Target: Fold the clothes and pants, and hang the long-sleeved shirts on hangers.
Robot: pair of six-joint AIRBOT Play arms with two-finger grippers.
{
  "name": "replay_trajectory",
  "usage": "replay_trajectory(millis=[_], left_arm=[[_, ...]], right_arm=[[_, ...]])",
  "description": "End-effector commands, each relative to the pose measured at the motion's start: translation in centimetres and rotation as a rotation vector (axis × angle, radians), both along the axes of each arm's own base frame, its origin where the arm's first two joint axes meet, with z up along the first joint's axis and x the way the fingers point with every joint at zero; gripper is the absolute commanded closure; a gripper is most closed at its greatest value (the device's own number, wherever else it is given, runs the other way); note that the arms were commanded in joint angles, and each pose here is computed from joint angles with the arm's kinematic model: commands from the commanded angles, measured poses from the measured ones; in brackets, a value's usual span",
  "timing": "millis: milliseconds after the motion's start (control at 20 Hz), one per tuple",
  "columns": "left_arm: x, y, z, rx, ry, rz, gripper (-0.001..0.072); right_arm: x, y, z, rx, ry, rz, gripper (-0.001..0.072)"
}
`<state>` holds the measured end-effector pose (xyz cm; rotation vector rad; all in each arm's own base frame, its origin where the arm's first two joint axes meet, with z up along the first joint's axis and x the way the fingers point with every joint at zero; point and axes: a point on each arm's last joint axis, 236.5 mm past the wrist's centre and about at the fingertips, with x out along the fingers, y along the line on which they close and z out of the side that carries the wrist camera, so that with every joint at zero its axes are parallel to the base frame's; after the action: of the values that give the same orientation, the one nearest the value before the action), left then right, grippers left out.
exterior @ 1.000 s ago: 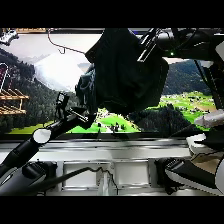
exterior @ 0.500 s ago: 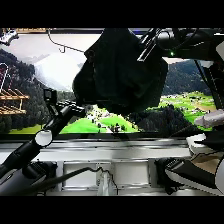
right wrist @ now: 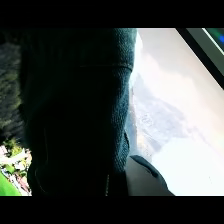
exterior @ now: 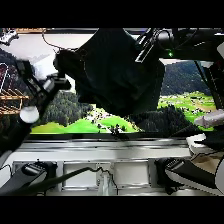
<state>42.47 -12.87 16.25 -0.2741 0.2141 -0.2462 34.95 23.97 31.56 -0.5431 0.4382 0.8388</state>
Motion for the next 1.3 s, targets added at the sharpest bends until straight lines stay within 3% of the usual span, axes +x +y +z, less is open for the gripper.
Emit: replay_trajectory(millis=[0, 850, 1250], left_arm=[[3.7, 2.0, 1.4, -0.033, 0.046, -0.024, 0.0682], [3.3, 2.7, 15.2, -0.056, -0.194, -0.07, 0.0682], [-3.9, 0.6, 27.1, 0.002, -0.435, -0.197, 0.0683]], right_arm=[[-0.2, 0.1, 0.1, 0.0, -0.002, 0.007, 0.0663], [2.5, -7.1, -2.9, -0.331, -0.04, -0.156, 0.0664], [3.6, -9.6, -4.5, -0.437, -0.015, -0.227, 0.0664]])
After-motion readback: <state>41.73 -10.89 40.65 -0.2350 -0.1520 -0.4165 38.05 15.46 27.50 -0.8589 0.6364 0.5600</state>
